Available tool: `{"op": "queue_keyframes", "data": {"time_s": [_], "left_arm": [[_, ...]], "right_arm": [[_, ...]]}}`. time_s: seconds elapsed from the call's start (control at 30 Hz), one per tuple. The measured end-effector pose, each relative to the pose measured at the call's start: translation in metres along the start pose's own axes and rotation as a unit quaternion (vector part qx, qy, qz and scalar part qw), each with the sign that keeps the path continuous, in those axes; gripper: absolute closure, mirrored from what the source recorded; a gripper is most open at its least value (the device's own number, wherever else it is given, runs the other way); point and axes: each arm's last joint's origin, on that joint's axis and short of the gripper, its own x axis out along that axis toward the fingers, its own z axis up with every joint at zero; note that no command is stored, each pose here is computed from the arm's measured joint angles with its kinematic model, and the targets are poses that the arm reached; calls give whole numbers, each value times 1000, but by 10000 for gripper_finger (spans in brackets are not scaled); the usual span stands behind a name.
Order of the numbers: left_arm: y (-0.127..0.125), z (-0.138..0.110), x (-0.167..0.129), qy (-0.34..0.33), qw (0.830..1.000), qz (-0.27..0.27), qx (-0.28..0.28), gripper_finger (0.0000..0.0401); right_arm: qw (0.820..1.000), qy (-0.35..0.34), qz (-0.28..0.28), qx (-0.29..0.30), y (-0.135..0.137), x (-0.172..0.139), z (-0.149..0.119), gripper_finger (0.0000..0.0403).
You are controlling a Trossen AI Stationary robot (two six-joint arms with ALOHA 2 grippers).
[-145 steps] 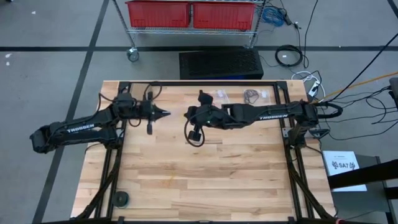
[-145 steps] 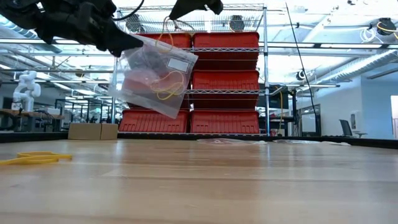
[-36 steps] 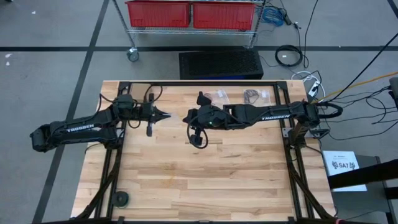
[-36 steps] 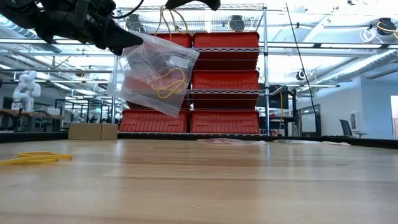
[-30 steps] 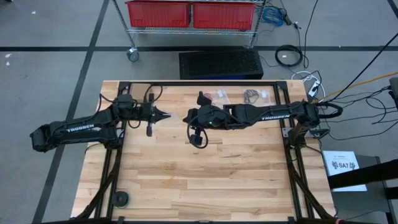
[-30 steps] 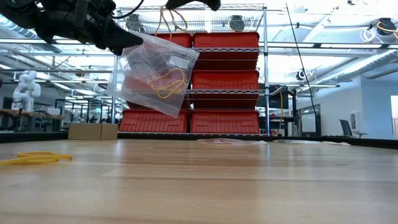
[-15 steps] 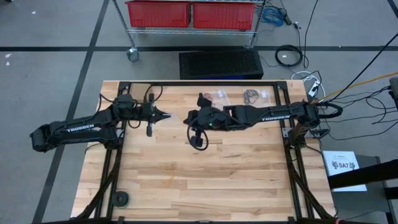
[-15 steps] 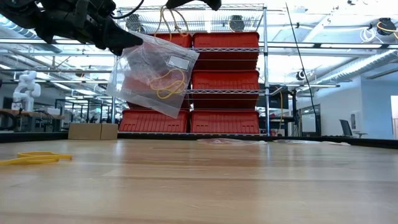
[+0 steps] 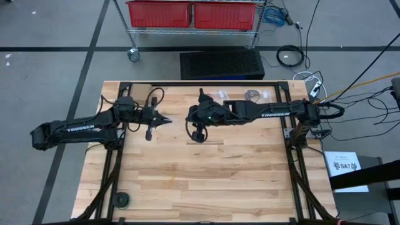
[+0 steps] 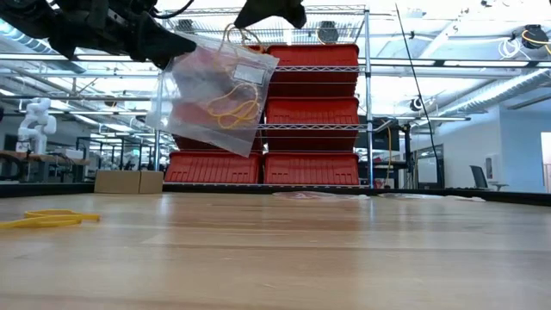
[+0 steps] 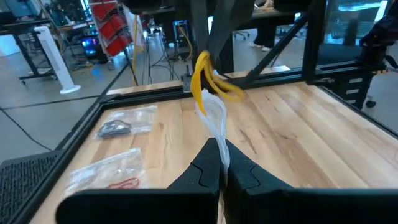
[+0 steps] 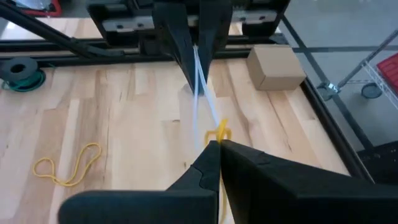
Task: Sort rubber bands
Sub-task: Put the top yellow rubber band into the top left transparent zip lock bag
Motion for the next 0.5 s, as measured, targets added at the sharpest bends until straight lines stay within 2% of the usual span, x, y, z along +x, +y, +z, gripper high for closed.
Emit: {"op": "queue_keyframes", "data": {"time_s": [0.5], "left_arm": [[1, -2, 6, 0, 1000, -3, -2, 401]], "right_arm": [[1000, 15, 19, 3, -3, 15, -5, 403]]}}
